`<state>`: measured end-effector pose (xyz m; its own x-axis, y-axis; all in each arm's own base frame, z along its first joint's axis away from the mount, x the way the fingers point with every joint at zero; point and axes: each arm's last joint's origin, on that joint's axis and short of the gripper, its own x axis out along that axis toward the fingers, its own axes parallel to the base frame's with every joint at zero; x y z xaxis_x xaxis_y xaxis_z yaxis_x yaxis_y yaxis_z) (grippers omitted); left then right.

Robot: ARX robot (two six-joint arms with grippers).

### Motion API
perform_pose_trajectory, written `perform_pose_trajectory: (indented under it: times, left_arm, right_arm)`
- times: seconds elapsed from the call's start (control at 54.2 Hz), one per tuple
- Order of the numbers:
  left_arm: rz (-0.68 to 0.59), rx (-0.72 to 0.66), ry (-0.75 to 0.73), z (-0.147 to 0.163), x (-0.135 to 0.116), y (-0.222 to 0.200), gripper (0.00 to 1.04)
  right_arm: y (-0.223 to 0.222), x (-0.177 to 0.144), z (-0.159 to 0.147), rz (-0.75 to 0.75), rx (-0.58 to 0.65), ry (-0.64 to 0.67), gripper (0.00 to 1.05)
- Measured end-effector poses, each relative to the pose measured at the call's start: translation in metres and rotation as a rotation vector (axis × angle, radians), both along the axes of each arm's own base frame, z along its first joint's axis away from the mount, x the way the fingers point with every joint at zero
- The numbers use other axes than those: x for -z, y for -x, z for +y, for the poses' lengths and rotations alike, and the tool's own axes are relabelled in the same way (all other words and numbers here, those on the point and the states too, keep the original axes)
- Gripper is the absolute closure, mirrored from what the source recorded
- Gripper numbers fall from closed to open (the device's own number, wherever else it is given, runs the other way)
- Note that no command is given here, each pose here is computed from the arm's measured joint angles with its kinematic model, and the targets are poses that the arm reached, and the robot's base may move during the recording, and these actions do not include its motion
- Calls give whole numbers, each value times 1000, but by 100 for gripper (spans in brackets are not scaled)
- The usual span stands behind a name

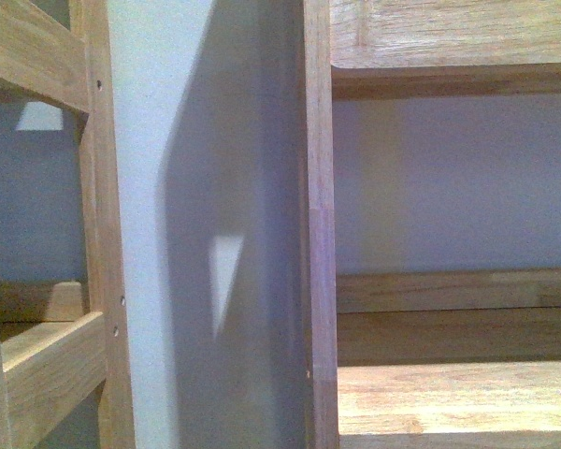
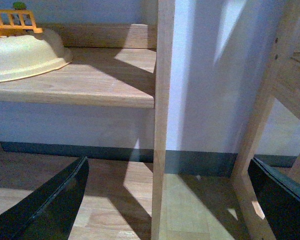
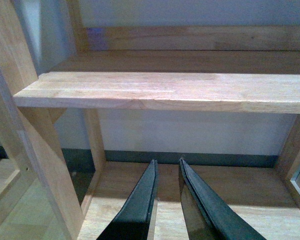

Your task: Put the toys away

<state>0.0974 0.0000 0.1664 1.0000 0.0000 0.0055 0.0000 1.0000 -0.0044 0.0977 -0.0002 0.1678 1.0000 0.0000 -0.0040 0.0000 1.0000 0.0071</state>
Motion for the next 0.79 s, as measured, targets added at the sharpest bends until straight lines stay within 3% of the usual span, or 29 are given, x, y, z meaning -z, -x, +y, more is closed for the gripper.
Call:
perform_pose_trajectory:
  times: [0.055, 0.148, 0.314, 0.535, 0.794]
  left_arm:
    - [0, 0, 0, 0, 0, 0, 6]
    - [0, 0, 0, 0, 0, 0, 6]
    - [0, 0, 0, 0, 0, 0, 6]
    - [0, 0, 0, 0, 0, 0, 6]
    - [0, 0, 0, 0, 0, 0, 6]
  right_arm:
    - [0, 1, 0, -1, 0, 0, 86]
    - [0, 1, 0, -5, 0, 2, 74]
    - [0, 1, 0, -6, 0, 2, 35]
    - [0, 1, 0, -6, 0, 0, 0]
    - [0, 1, 0, -6, 0, 3, 0]
